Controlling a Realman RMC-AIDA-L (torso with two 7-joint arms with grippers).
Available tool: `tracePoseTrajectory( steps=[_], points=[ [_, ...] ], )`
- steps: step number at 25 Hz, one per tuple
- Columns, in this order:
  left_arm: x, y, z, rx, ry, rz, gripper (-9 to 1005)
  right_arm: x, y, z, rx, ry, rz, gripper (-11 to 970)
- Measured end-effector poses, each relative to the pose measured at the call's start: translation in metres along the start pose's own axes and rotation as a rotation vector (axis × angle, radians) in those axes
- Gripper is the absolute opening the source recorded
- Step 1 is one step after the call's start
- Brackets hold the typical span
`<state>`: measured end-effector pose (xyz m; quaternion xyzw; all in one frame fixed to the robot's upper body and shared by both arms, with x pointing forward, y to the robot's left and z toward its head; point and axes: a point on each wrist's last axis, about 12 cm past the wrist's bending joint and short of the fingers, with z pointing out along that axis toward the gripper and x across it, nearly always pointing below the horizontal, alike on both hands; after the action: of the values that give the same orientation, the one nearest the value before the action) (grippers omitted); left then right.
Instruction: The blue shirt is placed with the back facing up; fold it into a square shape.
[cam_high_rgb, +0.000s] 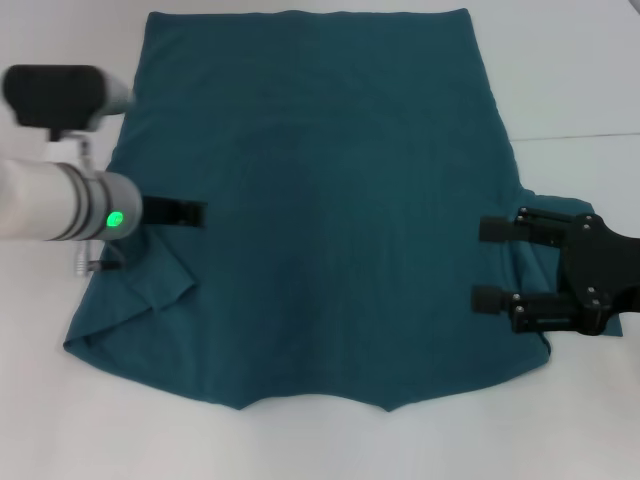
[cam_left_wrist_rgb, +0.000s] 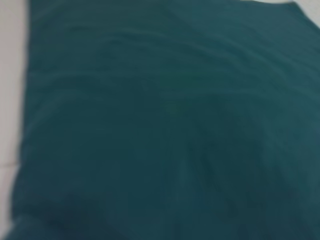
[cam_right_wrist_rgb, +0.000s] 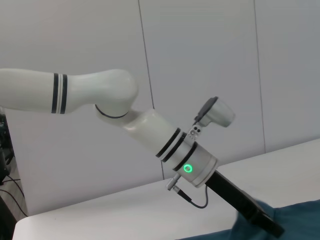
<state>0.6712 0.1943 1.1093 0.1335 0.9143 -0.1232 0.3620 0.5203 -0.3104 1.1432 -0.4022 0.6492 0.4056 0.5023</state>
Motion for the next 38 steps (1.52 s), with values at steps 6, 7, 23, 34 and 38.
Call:
tracePoseTrajectory(
  steps=[6,7,23,34,38],
  points=[
    [-0.005,-0.023,0.002,0.019,0.011,0.123,124,0.001,0.001,-0.001,-0.002,-0.003,-0.001,914],
    [-0.005,-0.023,0.002,0.02,0.011,0.118,139,0.0,0.001,-0.001,-0.002,-0.004,-0.001,914],
    [0.032,0.071,-0.033,-0.093,-0.032,-0.407,711,-0.003,0.0,0.001,-0.007,-0.019,-0.01,915],
    [0.043,0.074,-0.024,-0.098,-0.014,-0.466,710,-0.005,-0.001,0.003,-0.012,-0.017,-0.016,914],
    [0.04,0.067,-0.019,-0.087,-0.007,-0.454,709,-0.005,-0.001,0.003,-0.011,-0.017,-0.017,914]
  ],
)
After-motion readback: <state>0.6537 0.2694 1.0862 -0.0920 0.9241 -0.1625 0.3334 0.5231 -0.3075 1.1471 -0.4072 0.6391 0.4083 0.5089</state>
